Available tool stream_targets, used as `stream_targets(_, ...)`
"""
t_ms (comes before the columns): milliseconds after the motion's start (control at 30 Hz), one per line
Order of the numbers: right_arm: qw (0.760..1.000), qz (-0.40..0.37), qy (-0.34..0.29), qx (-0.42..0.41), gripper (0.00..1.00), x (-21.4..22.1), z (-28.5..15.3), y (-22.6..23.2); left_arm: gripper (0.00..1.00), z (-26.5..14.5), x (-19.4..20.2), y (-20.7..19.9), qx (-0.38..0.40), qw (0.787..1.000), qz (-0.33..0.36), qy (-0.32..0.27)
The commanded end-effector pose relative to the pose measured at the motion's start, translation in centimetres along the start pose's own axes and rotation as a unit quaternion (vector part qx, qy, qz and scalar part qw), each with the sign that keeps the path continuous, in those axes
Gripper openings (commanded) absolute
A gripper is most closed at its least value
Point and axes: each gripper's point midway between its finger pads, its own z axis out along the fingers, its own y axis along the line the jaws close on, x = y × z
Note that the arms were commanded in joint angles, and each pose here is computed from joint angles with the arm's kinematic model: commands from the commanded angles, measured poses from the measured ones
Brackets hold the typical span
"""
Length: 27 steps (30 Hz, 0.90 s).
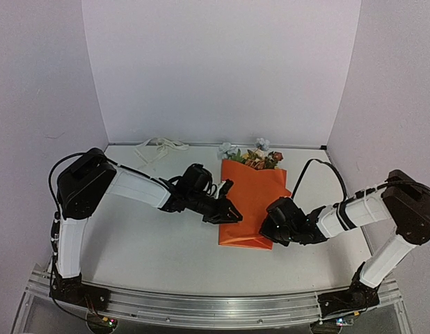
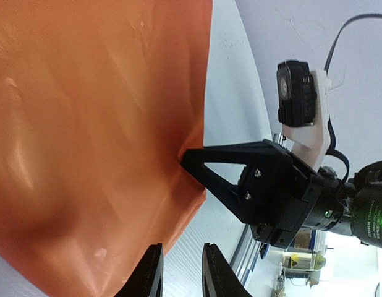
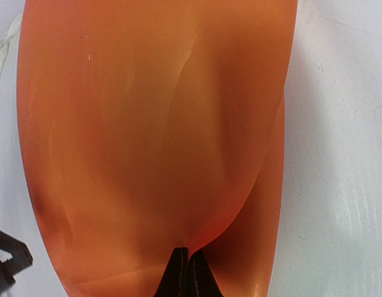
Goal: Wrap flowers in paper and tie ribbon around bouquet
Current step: Press the fold line on the folded bouquet.
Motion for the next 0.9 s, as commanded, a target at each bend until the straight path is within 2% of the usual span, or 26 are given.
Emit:
stream_targets(0, 1.0, 0.007, -0.021, 0.0, 0.0, -0.8, 0.0, 0.2, 0.23, 1.5, 2.1, -0.9, 0.011, 0.999, 0.013, 0.044)
stream_targets(400, 1.0, 0.004, -0.016, -0.006, 0.0, -0.9, -0.8, 0.6, 0.19, 4.0, 4.2, 1.6, -0.031, 0.995, -0.006, 0.091)
stream_targets(633, 0.999, -0.036, -0.021, 0.0, 0.26, -1.9, -4.1, 1.5, 0.19, 4.0, 4.4, 2.3, -0.043, 0.994, -0.012, 0.095)
stream_targets(700, 0.999, -0.046, -0.014, -0.014, 0.29, -1.8, -5.1, 2.4, 0.19, 4.0, 4.5, 2.3, -0.043, 0.994, -0.013, 0.095)
stream_targets(867, 0.997, -0.068, 0.01, -0.04, 0.21, -0.8, -5.5, 4.8, 0.19, 4.0, 4.3, 2.2, -0.041, 0.995, -0.01, 0.093)
